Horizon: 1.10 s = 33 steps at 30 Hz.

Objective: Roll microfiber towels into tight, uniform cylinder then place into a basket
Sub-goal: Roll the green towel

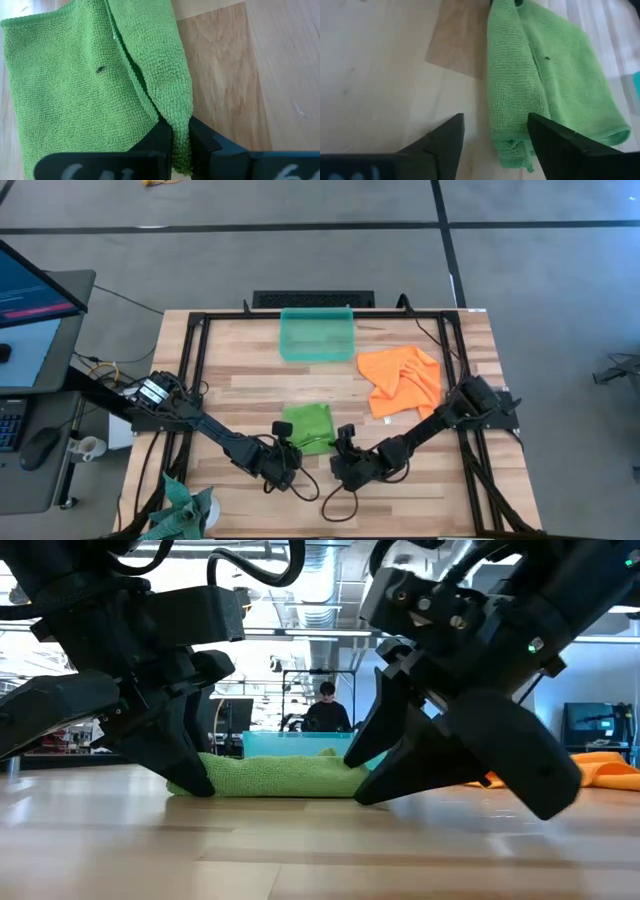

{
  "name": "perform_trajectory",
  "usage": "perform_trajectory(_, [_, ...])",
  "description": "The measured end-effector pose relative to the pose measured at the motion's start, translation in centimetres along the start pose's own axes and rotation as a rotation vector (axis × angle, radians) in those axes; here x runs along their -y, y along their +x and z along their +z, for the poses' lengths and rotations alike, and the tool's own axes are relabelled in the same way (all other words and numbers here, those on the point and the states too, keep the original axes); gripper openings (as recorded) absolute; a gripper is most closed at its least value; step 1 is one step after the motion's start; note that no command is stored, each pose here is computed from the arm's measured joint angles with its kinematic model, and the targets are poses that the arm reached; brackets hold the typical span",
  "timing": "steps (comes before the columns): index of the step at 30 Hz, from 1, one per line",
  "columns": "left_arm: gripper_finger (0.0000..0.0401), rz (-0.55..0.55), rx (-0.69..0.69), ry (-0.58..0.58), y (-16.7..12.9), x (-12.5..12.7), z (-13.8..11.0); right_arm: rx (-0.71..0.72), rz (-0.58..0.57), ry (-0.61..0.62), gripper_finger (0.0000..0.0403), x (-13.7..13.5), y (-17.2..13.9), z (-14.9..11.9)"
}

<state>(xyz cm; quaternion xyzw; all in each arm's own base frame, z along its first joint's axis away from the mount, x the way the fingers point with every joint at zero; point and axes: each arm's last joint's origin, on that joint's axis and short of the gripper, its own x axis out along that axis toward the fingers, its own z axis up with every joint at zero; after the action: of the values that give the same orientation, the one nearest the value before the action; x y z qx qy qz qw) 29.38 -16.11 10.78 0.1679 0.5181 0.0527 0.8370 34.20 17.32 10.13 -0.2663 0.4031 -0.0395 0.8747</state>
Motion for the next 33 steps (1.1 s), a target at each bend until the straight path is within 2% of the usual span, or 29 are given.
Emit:
perform_trajectory(8, [0.0023, 0.005, 0.002, 0.000, 0.0, 0.0, 0.0, -0.017, -0.017, 0.026, 0.0255, 0.8, 0.7, -0.1])
perform_trajectory(18, [0.0023, 0.015, 0.005, -0.008, 0.0, 0.0, 0.0, -0.060, -0.010, 0.262, 0.0248, 3.3, 2.5, -0.6])
perform_trajectory(22, [0.0023, 0.026, 0.008, -0.007, 0.0, 0.0, 0.0, -0.079, 0.045, 0.374, 0.0211, 4.2, 3.1, -0.8])
perform_trajectory(27, [0.0023, 0.031, 0.010, -0.007, 0.0, 0.0, 0.0, -0.108, 0.139, 0.498, 0.0135, 5.3, 3.9, -1.0])
perform_trajectory(33, [0.0023, 0.043, 0.014, -0.016, 0.0, -0.1, 0.0, -0.116, 0.190, 0.541, 0.0045, 5.7, 4.1, -1.0])
